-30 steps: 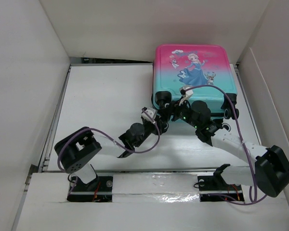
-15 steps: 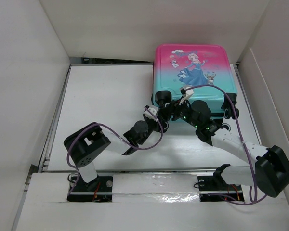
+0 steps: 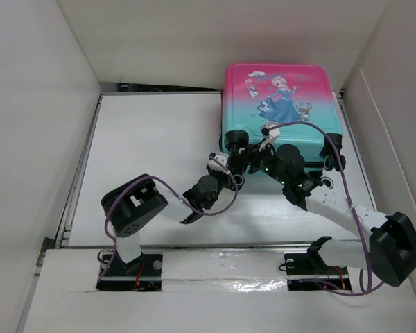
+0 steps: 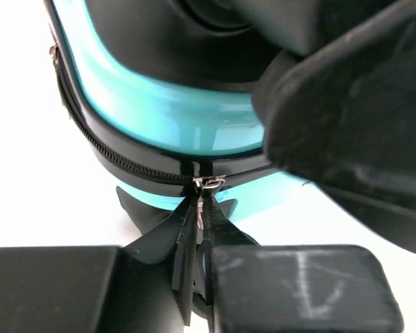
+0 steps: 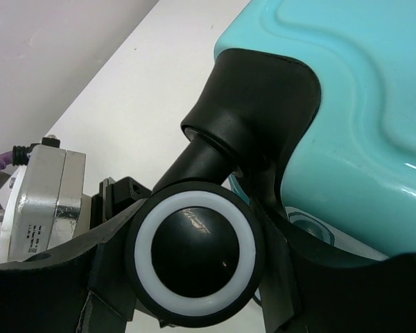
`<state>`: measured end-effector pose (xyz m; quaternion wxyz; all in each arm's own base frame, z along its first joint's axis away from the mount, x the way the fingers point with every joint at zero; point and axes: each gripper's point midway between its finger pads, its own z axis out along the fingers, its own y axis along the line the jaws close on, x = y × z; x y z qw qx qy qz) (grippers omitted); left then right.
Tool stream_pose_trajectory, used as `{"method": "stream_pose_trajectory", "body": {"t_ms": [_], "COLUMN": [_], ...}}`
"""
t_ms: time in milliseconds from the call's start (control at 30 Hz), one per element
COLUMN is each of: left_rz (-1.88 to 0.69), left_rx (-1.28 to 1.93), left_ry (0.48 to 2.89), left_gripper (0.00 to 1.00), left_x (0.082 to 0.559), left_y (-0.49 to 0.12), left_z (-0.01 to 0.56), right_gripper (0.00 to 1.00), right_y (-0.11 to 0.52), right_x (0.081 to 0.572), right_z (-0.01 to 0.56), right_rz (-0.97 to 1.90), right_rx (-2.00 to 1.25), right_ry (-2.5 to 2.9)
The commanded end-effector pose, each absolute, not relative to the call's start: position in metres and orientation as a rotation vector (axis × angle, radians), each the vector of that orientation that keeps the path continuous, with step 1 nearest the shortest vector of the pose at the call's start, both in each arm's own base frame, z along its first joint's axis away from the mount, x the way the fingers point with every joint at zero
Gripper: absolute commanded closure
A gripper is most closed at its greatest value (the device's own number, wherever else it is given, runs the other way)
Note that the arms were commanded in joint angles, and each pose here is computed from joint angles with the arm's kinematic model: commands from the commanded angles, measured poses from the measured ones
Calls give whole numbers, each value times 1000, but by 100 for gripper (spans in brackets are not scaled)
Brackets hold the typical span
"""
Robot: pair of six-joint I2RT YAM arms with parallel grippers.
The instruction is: Pack the luggage
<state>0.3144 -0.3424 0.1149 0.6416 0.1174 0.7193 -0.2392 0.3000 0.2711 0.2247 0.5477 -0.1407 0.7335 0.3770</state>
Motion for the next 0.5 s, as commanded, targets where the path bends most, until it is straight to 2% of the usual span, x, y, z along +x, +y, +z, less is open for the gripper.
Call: {"method": "stream_pose_trajectory", "body": {"t_ms": [0,233,433,467], "left_rz": [-582,-595,-758,-769], "left_rx": [29,-31,234,253], "left_ry": [1478,1447,1477,1487], "left_gripper": [100,100,100,95], "left_x": [344,342,303,298], "left_y": [-336,-322,-359,-359], "left_z": [173,184,162,157], "right_gripper": [100,100,100,100], "right_y": [292,290,294,292], "right_x": [257,259,267,271], "right_z": [349,336,333,333], "right_rz": [1153,1142,1125,1114], "right_rx": [-417,-402,-404,-395], "right_ry": [1326,1354,1368,1372]}}
